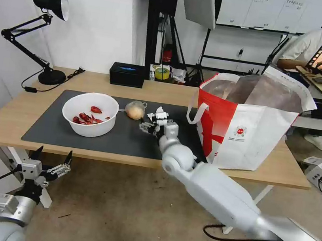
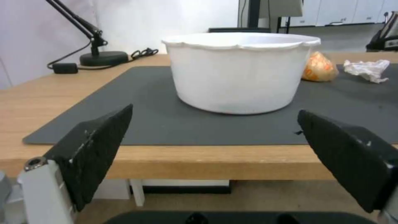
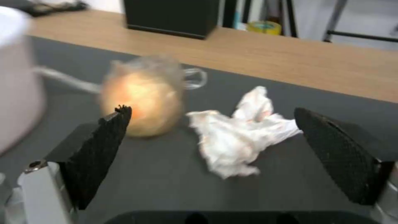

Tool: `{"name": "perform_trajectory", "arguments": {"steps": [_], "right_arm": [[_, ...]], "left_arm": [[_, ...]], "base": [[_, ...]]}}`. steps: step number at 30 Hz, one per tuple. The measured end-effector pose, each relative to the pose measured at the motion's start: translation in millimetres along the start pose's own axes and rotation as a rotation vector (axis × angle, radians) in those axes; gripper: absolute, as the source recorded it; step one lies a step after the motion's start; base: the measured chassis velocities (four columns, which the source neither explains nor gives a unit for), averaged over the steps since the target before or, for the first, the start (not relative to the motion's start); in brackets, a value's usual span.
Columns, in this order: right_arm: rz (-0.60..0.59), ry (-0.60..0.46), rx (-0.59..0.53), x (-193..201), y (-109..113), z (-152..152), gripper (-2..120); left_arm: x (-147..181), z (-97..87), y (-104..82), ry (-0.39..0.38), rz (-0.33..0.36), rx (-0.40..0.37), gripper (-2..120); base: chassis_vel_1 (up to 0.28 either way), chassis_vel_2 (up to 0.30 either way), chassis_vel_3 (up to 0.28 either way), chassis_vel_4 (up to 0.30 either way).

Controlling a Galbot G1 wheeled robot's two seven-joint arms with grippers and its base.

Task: Pick up the trash from the table and place it into the takeout bag.

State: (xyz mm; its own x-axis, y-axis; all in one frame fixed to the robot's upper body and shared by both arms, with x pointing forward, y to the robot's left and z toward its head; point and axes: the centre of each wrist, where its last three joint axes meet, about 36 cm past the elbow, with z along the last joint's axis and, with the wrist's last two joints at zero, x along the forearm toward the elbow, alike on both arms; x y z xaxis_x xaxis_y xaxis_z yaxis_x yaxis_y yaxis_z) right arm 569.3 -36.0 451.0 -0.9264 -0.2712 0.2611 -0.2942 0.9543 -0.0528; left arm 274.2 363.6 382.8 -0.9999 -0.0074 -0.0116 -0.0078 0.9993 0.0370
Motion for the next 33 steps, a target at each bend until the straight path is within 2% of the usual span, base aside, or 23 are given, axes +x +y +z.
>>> {"name": "perform_trajectory", "arguments": {"steps": [5,14,33], "right_arm": [[0.067,0.026,0.004,-31,-5,-5,100],[0.103,0.069,0.024,-58,-11,-6,100],[0.048,0.150,0.032,-57,-6,3,100]], "left_arm": [[0,-0.5,1.7,0.001,0.004,-0.003,100],[0,-1.2,2.7,0.001,0.008,-0.005,100],[4,3.1,2.0,-0.001,0.022,-0.003,100]], "base": [[0.000,0.000,0.000,0.000],[0.000,0.000,0.000,0.000],[0.000,0.000,0.000,0.000]]}}
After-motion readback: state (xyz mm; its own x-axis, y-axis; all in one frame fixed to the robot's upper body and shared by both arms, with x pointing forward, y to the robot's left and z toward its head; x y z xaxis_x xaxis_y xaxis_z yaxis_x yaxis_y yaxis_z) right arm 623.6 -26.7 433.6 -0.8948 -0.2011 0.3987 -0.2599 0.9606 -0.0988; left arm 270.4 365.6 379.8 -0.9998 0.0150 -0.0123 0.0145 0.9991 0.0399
